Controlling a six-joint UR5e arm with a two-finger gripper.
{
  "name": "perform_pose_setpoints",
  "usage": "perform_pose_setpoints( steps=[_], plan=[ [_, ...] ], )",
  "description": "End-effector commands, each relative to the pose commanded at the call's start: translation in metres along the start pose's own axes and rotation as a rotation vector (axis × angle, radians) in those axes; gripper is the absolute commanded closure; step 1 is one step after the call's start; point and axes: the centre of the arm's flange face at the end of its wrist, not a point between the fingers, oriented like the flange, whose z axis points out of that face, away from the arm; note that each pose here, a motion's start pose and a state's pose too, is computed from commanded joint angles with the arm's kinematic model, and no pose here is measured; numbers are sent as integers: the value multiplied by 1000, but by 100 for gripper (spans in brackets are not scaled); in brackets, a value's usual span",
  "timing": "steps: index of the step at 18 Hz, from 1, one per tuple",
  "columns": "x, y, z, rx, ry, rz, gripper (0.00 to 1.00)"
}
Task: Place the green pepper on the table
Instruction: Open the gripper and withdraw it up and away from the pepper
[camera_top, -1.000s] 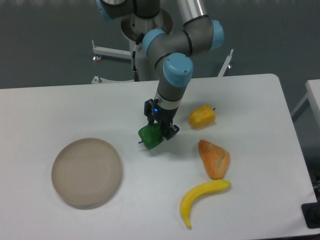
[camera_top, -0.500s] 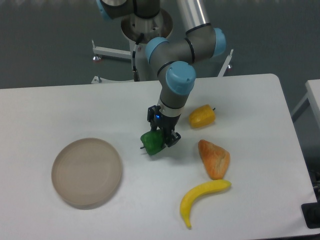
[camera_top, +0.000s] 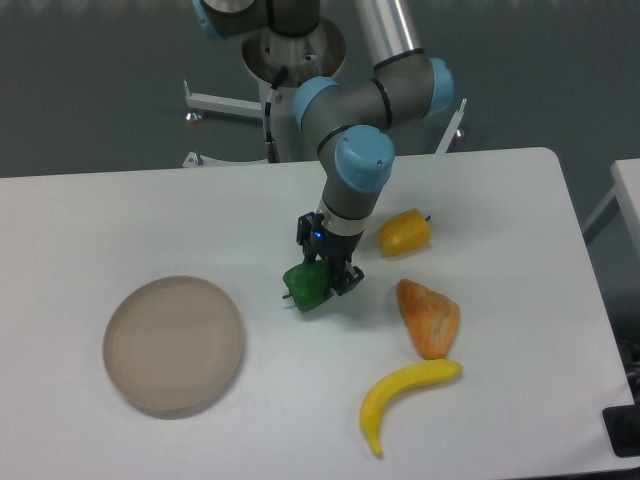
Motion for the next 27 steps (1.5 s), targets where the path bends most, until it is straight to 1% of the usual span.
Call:
perform_pose_setpoints(
  steps=[1,3,6,8,10,12,14,16,17,20,24,27],
  plan=[
    [-1,0,-1,1,-3,-1,0],
    [-4,4,-5,2,-9,-9,0],
    [-19,14,-25,8,-44,-29,0],
    [-31,15,-39,4,-74,-19,0],
    [-50,27,-56,6,-111,-41,0],
    [-70,36,-72,5,-127,-59,0],
    [-89,37,-76,-1,-133,-40,0],
    [-121,54,-82,-74,-162,-28,0],
    [-137,59,-91,-82,-173,-16,0],
    [-164,62,-98,-87,-179,-9,0],
    [-197,87,-104,-92,-218,0,0],
    [-213,93,-107,-94,-239,8,0]
  ],
)
